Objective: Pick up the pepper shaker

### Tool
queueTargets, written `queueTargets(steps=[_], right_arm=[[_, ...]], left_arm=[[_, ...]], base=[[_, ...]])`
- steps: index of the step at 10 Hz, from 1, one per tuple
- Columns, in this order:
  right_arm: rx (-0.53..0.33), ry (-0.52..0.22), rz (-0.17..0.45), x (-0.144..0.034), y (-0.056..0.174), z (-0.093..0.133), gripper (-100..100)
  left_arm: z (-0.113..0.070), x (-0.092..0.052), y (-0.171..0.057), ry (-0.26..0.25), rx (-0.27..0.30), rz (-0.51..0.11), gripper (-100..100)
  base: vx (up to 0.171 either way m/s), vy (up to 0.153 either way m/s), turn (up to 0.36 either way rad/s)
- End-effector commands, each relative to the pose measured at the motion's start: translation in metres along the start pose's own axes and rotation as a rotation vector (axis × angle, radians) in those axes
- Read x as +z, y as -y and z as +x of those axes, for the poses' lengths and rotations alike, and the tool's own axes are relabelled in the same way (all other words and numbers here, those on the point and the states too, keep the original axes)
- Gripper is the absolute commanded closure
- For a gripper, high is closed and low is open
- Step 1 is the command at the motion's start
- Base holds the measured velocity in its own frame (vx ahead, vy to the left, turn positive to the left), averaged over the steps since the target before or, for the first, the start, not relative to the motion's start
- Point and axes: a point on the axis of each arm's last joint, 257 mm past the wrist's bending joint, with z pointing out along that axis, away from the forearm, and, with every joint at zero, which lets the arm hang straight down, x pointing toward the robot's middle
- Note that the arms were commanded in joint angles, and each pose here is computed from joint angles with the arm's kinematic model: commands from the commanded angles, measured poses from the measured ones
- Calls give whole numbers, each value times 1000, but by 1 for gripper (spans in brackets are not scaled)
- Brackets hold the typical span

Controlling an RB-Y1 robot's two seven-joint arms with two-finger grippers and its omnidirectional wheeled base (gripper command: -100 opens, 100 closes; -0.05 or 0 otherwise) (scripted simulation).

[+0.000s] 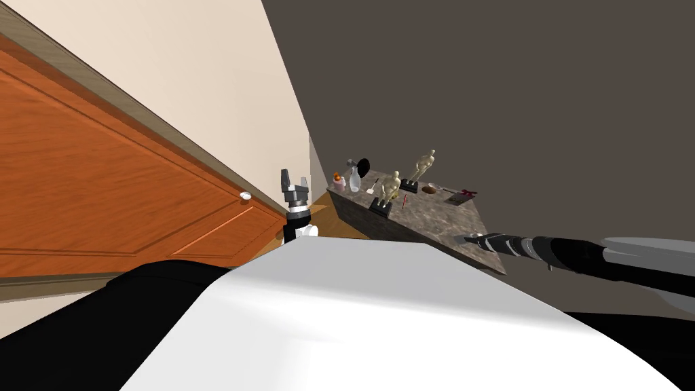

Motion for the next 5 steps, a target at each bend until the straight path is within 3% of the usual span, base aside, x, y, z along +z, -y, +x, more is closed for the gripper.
queueTargets(steps=[1,2,3,4,5], right_arm=[[0,0,0,0,0,0,100],[0,0,0,0,0,0,100],[0,0,1,0,0,0,0],[-10,-1,-5,-5,1,-13,100],[-15,-1,-7,-7,1,-18,100]], left_arm=[[0,0,0,0,0,0,0],[0,0,0,0,0,0,0],[0,0,0,0,0,0,0],[0,0,0,0,0,0,0],[0,0,0,0,0,0,0]], base=[[0,0,0],[0,0,0],[0,0,0],[-30,-6,-137],[-47,-1,-97]])
